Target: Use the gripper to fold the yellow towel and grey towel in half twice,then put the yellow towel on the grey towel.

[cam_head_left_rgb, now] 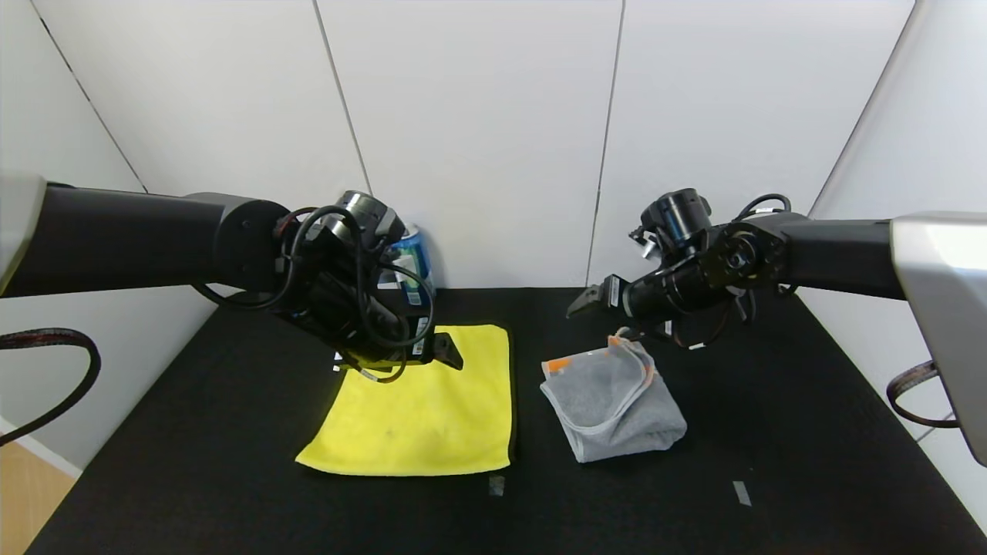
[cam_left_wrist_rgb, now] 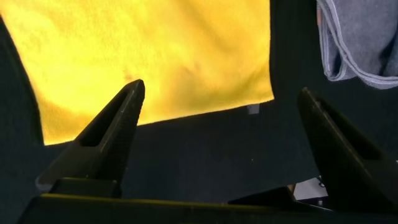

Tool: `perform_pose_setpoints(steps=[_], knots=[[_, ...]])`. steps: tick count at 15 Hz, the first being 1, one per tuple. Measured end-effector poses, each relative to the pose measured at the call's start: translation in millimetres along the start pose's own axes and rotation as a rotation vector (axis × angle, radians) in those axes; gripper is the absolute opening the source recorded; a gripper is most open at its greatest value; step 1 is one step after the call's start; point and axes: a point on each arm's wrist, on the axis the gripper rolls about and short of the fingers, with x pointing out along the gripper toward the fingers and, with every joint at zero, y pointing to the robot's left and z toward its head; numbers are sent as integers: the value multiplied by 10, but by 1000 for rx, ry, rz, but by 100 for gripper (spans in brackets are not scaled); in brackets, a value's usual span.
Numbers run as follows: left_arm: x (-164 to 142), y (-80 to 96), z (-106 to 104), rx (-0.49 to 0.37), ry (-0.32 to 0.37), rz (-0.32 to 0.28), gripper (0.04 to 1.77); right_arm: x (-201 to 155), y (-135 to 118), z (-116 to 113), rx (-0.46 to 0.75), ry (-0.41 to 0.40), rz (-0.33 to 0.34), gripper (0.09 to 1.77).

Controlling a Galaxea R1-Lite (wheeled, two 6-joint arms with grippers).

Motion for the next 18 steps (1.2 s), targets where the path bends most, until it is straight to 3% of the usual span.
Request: perform_pose_setpoints(steps=[6, 12, 18], knots=[[-23, 36, 6, -8, -5, 4, 172, 105, 385, -255, -54, 47, 56, 170], [-19, 37, 3, -10, -3, 4, 172, 293, 534, -473, -84, 109, 64, 171], [-23, 37, 5, -10, -5, 5, 172, 206, 618, -491, -96, 107, 79, 171]])
